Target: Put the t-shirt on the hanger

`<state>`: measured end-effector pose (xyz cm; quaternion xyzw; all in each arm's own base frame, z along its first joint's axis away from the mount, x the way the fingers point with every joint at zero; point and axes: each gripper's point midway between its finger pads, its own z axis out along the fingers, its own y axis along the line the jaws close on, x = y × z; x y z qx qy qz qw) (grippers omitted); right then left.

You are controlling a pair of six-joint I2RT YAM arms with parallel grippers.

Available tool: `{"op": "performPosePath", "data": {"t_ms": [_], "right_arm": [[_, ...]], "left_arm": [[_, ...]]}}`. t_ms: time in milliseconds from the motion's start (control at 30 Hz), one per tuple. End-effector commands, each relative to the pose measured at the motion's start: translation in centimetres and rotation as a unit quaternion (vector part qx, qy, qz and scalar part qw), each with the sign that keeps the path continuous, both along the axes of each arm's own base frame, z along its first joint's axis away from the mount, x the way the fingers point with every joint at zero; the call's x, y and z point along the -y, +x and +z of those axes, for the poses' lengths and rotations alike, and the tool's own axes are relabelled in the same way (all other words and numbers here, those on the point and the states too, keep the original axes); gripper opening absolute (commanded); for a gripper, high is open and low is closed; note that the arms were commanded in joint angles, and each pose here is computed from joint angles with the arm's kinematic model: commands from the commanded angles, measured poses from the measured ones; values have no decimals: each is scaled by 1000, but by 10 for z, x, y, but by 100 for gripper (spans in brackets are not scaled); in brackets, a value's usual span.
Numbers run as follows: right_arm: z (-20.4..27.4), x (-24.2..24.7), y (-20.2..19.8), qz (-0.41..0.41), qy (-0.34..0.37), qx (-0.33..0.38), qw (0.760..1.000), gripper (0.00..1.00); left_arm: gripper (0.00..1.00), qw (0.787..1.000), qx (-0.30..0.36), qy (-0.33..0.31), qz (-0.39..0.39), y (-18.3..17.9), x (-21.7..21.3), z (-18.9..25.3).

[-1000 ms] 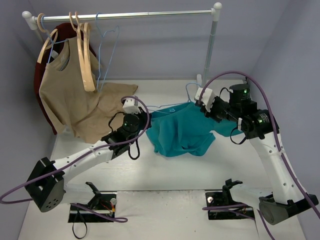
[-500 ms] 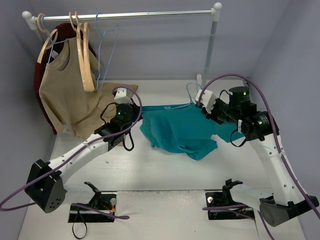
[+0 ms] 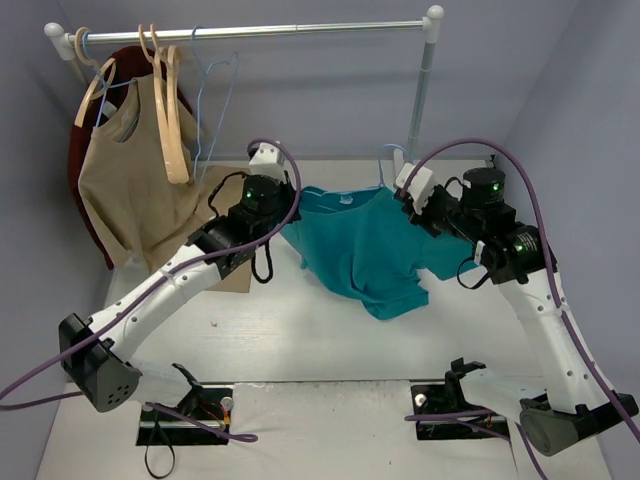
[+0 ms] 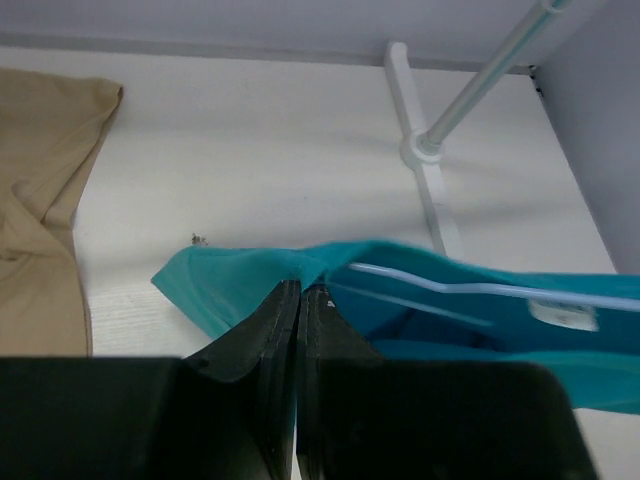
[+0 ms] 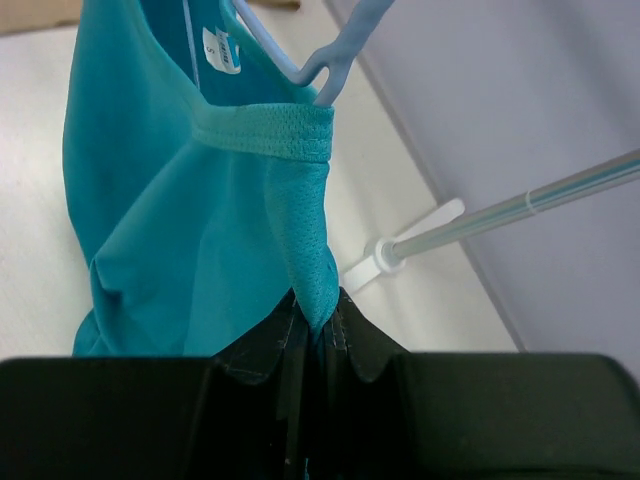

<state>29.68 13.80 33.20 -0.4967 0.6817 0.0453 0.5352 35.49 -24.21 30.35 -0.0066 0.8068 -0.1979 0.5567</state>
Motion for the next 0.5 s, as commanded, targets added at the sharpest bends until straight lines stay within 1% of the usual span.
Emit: {"op": "performPosePath", "data": {"t_ms": [0, 33, 100, 167, 200, 233, 300, 333, 400, 433, 467], "right_arm": [[58, -15, 20, 9, 71, 88, 993, 0], [67, -22, 20, 24, 83, 99, 991, 0], [75, -29, 24, 35, 95, 102, 990, 0], [80, -36, 27, 45, 103, 107, 988, 0], [83, -36, 28, 45, 107, 112, 987, 0], [89, -38, 30, 47, 112, 123, 985, 0], [98, -41, 31, 52, 121, 134, 982, 0], [105, -42, 32, 54, 128, 145, 980, 0], [113, -46, 34, 66, 129, 154, 977, 0], [125, -47, 33, 71, 132, 167, 975, 0], [127, -48, 36, 74, 127, 170, 974, 0]], "left_arm": [[0, 999, 42, 12, -31, -8, 15, 53], [0, 998, 47, 26, -38, -10, 18, 57], [0, 997, 68, 26, -39, -9, 24, 79], [0, 996, 71, 36, -47, -8, 32, 86], [0, 995, 74, 36, -51, -9, 33, 92], [0, 994, 91, 30, -57, -12, 38, 111], [0, 992, 102, 37, -67, -14, 45, 119], [0, 991, 112, 32, -72, -17, 49, 130], [0, 989, 118, 36, -80, -17, 55, 135], [0, 988, 123, 39, -81, -17, 55, 140], [0, 987, 131, 34, -83, -17, 56, 151]]}}
